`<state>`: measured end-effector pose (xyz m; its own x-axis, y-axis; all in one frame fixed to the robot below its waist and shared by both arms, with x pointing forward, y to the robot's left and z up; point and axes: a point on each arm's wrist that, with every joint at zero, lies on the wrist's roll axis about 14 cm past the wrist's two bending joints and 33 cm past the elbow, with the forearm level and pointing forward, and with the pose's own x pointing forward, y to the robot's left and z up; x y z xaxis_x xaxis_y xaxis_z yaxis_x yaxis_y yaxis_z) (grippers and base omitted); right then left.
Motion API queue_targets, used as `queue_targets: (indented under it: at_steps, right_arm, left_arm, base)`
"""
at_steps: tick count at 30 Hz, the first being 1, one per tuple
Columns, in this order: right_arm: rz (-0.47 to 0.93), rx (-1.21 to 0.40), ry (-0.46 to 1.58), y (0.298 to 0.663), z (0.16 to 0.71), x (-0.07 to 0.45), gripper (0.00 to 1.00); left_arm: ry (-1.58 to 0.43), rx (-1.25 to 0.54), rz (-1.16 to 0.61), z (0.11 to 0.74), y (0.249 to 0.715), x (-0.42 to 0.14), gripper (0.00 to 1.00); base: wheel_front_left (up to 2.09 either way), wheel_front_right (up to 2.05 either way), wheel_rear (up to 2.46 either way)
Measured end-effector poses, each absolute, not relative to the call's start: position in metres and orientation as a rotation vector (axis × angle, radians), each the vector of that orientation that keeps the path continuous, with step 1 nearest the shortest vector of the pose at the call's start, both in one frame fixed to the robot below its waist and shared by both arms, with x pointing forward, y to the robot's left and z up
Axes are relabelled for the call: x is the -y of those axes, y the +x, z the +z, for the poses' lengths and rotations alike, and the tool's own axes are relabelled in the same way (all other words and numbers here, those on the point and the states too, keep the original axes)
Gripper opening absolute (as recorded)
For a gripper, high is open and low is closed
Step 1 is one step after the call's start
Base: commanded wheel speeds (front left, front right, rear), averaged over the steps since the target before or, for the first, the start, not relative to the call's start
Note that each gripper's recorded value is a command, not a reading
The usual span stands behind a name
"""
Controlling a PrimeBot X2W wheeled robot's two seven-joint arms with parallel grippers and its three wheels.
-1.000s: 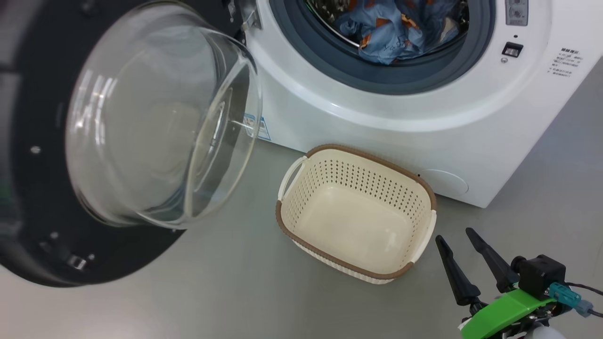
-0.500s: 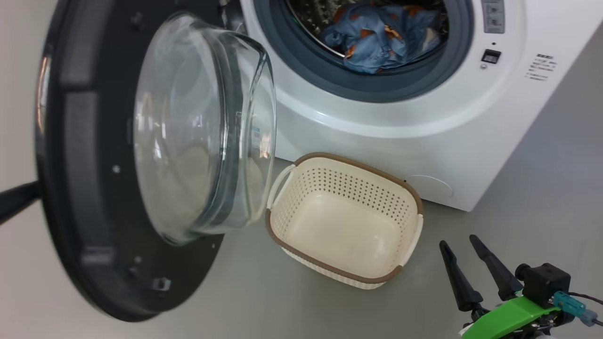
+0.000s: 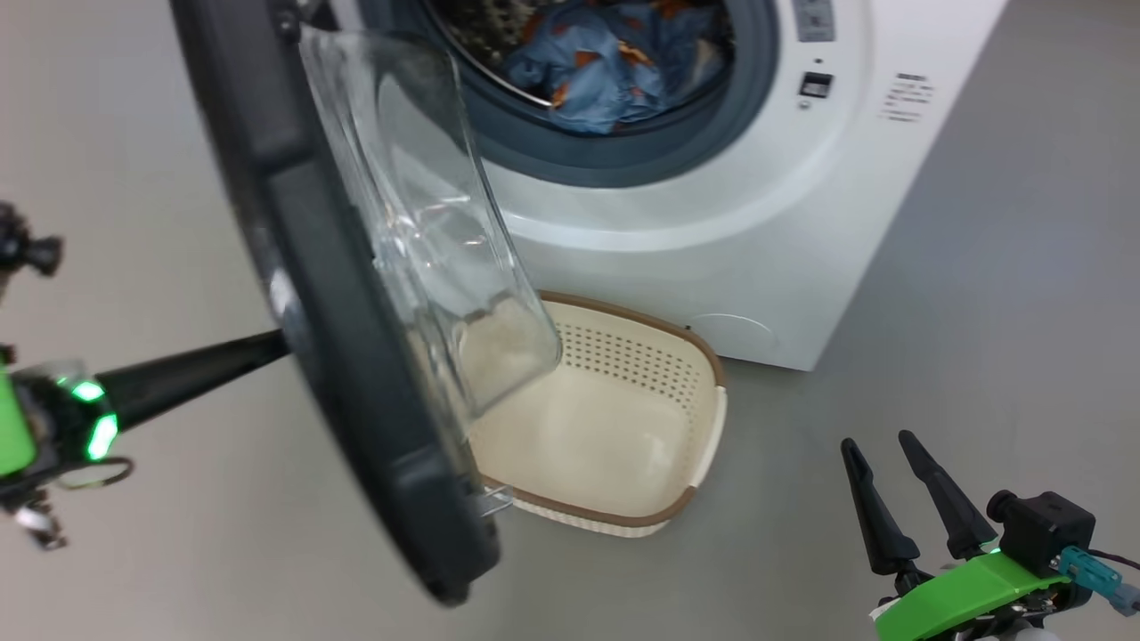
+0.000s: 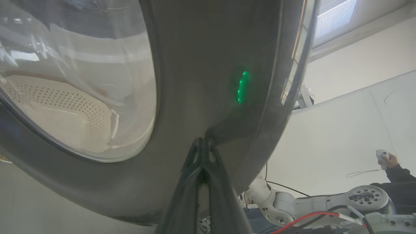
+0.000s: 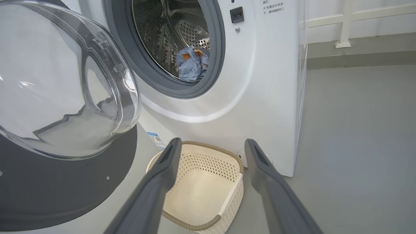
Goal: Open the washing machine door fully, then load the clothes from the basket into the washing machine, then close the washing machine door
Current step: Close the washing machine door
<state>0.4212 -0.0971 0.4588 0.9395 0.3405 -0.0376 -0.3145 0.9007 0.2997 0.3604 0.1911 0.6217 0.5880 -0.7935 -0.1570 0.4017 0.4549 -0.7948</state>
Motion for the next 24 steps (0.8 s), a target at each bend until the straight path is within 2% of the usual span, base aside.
queue_targets:
  at_steps: [8,24]
  right_arm:
    - [0.237,-0.080,0.320,0.413,0.458,0.125,1.00]
    - [0.008,-0.068,0.336,0.387,0.454,0.191,1.00]
  left_arm:
    - [-0.757,-0.572,-0.965,0.633,0.392,-0.130,0.00]
    - [-0.777,-0.495,-1.020,0.645,0.476,-0.065,0.00]
  base:
    - [0.00,0.00,0.00]
    - [0.00,0.00,0.00]
